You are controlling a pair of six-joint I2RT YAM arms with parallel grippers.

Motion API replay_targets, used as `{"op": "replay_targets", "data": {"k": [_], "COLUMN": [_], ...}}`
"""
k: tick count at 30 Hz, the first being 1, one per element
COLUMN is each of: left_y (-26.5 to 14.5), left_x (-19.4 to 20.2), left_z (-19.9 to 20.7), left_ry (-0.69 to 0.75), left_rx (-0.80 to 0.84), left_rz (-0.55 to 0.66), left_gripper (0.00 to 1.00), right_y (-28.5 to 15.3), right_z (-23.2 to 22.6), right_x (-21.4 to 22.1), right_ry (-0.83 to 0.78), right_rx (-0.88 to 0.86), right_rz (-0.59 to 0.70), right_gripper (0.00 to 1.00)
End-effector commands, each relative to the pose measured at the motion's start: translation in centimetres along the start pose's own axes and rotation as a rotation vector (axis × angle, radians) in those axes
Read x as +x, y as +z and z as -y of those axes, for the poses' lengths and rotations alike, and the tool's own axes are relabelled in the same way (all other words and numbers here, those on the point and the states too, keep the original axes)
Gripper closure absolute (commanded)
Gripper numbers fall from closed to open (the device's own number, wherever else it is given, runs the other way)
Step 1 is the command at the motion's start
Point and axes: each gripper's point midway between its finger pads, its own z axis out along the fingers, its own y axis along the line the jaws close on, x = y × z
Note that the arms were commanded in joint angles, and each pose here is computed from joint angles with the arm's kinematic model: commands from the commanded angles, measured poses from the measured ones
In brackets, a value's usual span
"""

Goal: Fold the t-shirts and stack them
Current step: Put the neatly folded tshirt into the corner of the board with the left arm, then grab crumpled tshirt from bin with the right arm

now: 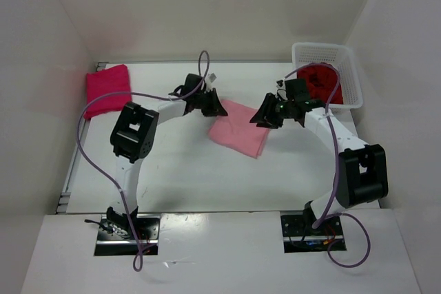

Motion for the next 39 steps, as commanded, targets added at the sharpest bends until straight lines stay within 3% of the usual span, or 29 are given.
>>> {"op": "replay_targets", "data": {"k": [1, 4, 7, 12, 13, 14, 15, 16, 17, 19, 21, 23, 25, 28, 29, 32, 35, 38, 39], "left_y": [-5.2, -10.1, -16.8, -29.7, -30.2, -32.2, -36.1, -36.9, -36.2, -36.3, -34.8, -35.5, -34.8, -36.8, -37.3, -35.0, -30.6, -26.9, -26.0], "left_x": [-10.0, -14.9, -19.8, -24.4, -22.8, -22.9, -22.3, -20.9, -17.6, -14.8, -11.1, -9.3, -5.9, -3.9, -3.5, -1.7, -0.3, 1.3, 2.0], "left_z": [6.5, 7.5, 5.3, -3.3, -6.7, -9.3, -11.7, -14.1, -17.8, -19.5, -19.4, -18.3, -18.6, -16.1, -15.8, -13.7, -10.1, -6.2, -5.3], "left_ry": [0.106, 0.085, 0.045, -0.048, -0.132, -0.175, -0.272, -0.353, -0.48, -0.553, -0.603, -0.636, -0.677, -0.621, -0.611, -0.562, -0.445, -0.329, -0.314], "left_rx": [0.114, 0.143, 0.129, 0.003, -0.055, -0.112, -0.136, -0.168, -0.232, -0.243, -0.235, -0.245, -0.291, -0.333, -0.35, -0.307, -0.231, -0.168, -0.154], "left_rz": [0.209, 0.325, 0.46, 0.704, 0.708, 0.789, 0.877, 0.903, 0.881, 0.871, 0.818, 0.86, 0.828, 0.873, 0.885, 0.789, 0.652, 0.529, 0.494], "left_gripper": [1.0, 1.0, 1.0, 1.0, 0.88, 0.72, 0.51, 0.31, 0.0, 0.0, 0.0, 0.0, 0.0, 0.0, 0.0, 0.0, 0.0, 0.3, 0.39], "right_y": [-1.3, -1.3, -1.3, -0.6, -0.6, -0.4, -0.2, -0.2, -0.2, -0.1, -0.2, 0.0, -0.1, 0.2, 0.5, 0.2, -0.4, -2.3, -3.3], "right_z": [-1.0, -0.5, -0.5, -0.1, -0.1, -0.3, -0.1, -0.3, -0.3, -0.2, -0.5, -0.6, -0.8, -0.4, -0.3, 0.2, 1.3, 3.3, 4.4], "right_x": [0.4, 0.3, 0.3, 0.9, 0.9, 0.8, 0.9, 1.0, 1.0, 1.2, 0.9, 0.6, 0.1, -1.1, -1.6, -4.7, -9.2, -14.8, -16.5], "right_ry": [-0.011, 0.0, -0.01, -0.003, -0.003, -0.002, 0.002, 0.002, 0.002, 0.007, -0.009, -0.01, -0.019, -0.002, -0.002, 0.006, 0.012, 0.048, 0.067], "right_rx": [-0.046, -0.038, -0.038, -0.045, -0.045, -0.056, -0.052, -0.059, -0.059, -0.064, -0.069, -0.07, -0.071, -0.035, -0.023, 0.039, 0.142, 0.237, 0.275], "right_rz": [0.013, 0.013, 0.013, -0.027, -0.027, -0.036, -0.042, -0.047, -0.047, -0.06, -0.052, -0.051, -0.033, 0.014, 0.022, 0.11, 0.212, 0.331, 0.379], "right_gripper": [0.56, 0.56, 0.55, 0.55, 0.55, 0.55, 0.55, 0.55, 0.55, 0.55, 0.54, 0.54, 0.54, 0.56, 0.59, 0.9, 1.0, 1.0, 0.94]}}
